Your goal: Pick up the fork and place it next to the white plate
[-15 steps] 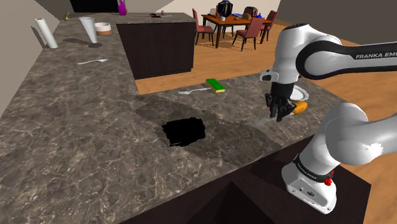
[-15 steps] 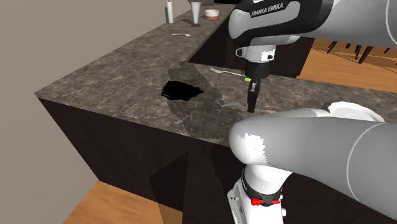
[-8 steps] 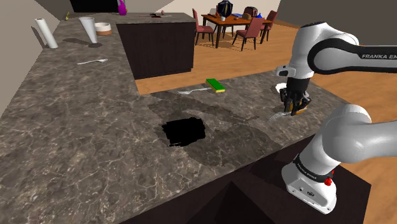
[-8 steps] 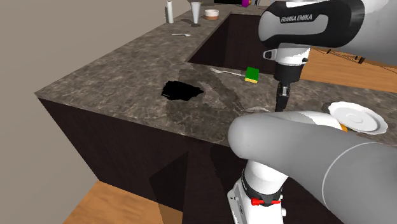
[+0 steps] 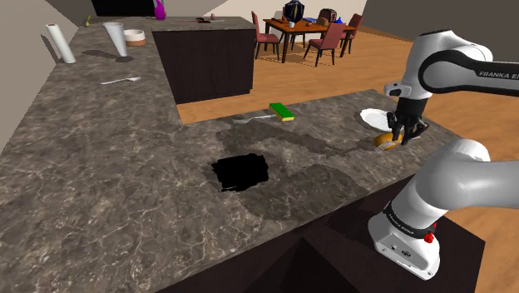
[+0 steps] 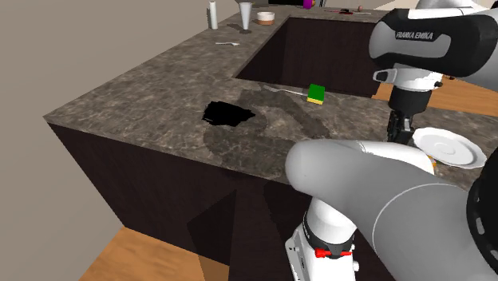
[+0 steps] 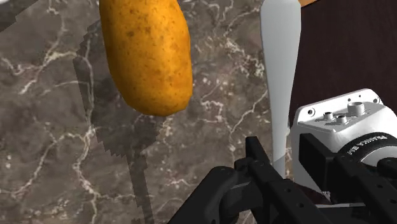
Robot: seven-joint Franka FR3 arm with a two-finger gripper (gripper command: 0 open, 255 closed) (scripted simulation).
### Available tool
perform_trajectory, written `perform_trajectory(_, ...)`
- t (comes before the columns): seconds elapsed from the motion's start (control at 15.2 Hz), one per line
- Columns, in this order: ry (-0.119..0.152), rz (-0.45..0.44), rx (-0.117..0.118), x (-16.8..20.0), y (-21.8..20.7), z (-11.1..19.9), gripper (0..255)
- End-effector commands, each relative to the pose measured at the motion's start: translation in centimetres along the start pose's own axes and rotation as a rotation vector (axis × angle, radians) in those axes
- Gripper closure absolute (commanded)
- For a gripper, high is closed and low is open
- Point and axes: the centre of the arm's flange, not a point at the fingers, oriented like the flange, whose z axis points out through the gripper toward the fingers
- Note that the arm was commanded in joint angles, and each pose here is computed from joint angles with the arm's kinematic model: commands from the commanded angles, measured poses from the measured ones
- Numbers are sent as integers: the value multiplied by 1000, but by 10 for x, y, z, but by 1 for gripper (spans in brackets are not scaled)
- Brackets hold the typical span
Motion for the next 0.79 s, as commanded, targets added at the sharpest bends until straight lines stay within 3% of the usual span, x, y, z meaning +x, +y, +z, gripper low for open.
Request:
perform_trajectory(0.0,-2,-1,0,-28,3,1,255)
perform_trajectory(0.73,-2,-1,0,-172,14,13,255)
